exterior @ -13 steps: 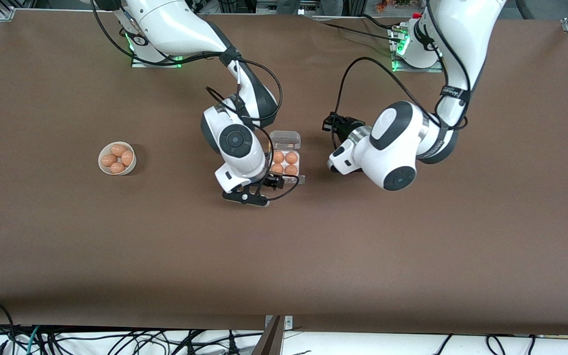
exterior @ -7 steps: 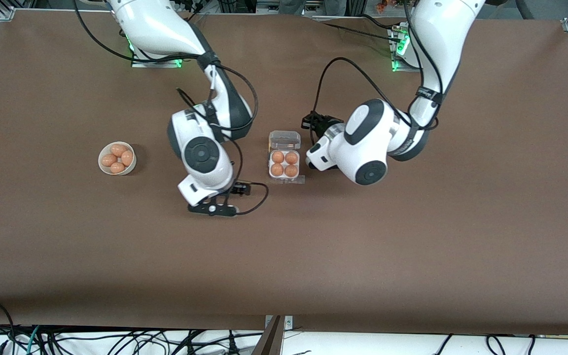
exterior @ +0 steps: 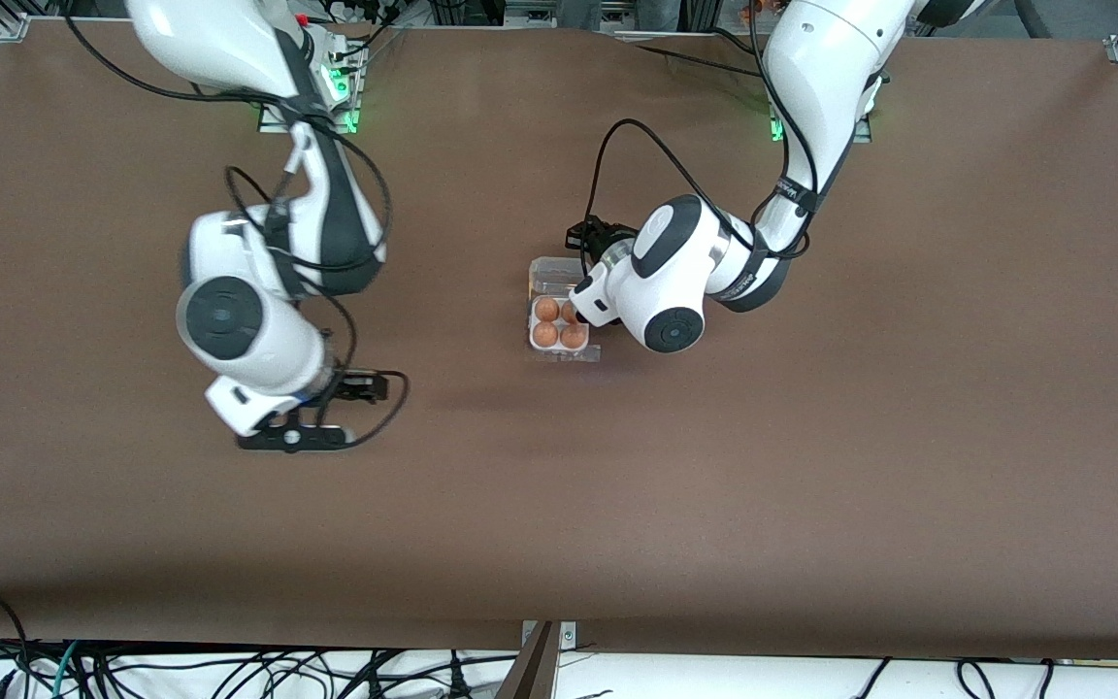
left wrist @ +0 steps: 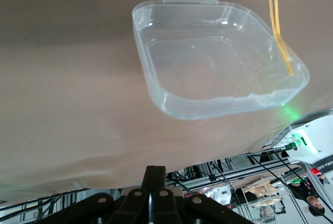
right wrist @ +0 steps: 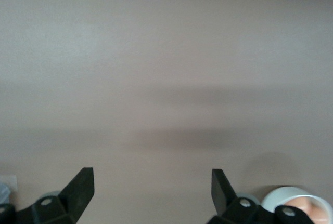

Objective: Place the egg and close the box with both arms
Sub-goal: 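Fold the lid over the eggs with the left gripper while the right gripper withdraws, then press the lid shut with the left gripper and lift away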

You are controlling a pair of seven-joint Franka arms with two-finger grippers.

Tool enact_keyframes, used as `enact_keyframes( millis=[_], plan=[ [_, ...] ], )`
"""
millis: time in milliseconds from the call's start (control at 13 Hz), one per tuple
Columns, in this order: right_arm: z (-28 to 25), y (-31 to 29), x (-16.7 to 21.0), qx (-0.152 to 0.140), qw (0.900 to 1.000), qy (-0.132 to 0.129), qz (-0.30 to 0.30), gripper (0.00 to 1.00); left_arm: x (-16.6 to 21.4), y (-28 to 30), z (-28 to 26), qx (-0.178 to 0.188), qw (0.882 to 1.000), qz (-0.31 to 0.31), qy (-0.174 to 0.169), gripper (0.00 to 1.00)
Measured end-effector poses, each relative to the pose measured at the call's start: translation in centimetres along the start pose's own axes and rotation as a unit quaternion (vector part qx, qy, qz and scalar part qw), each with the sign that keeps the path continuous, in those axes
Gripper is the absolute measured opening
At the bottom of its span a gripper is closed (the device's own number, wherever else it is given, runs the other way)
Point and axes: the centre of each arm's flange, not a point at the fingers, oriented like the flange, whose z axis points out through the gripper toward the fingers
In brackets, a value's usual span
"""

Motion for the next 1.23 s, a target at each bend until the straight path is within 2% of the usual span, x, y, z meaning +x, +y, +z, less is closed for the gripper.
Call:
enact_keyframes(
  millis=[153,383,766,996,1226],
  plan=[
    [-3.2,5.2,-0.9,0.029,1.000,0.002,-0.012,1.00,0.1,0.5,0.9,0.004,1.000,0.002,0.000,0.01],
    [-8.5,11.7,-2.7,0.065,0.998,0.019,0.004,1.00,0.3,0.9,1.3,0.003,1.000,0.003,0.008,0.01],
    [-15.2,15.6,-8.1,0.061,0.998,0.015,-0.001,1.00,1.4,1.2,1.4,-0.009,0.999,-0.008,0.036,0.01],
    [-17.9,16.0,-10.1,0.041,0.999,0.031,-0.012,1.00,1.8,1.1,0.7,-0.015,0.999,-0.010,0.051,0.01],
    [-20.3,17.2,-11.6,0.038,0.998,0.043,-0.001,1.00,2.3,0.7,-0.8,-0.025,0.997,-0.015,0.074,0.01]
  ],
)
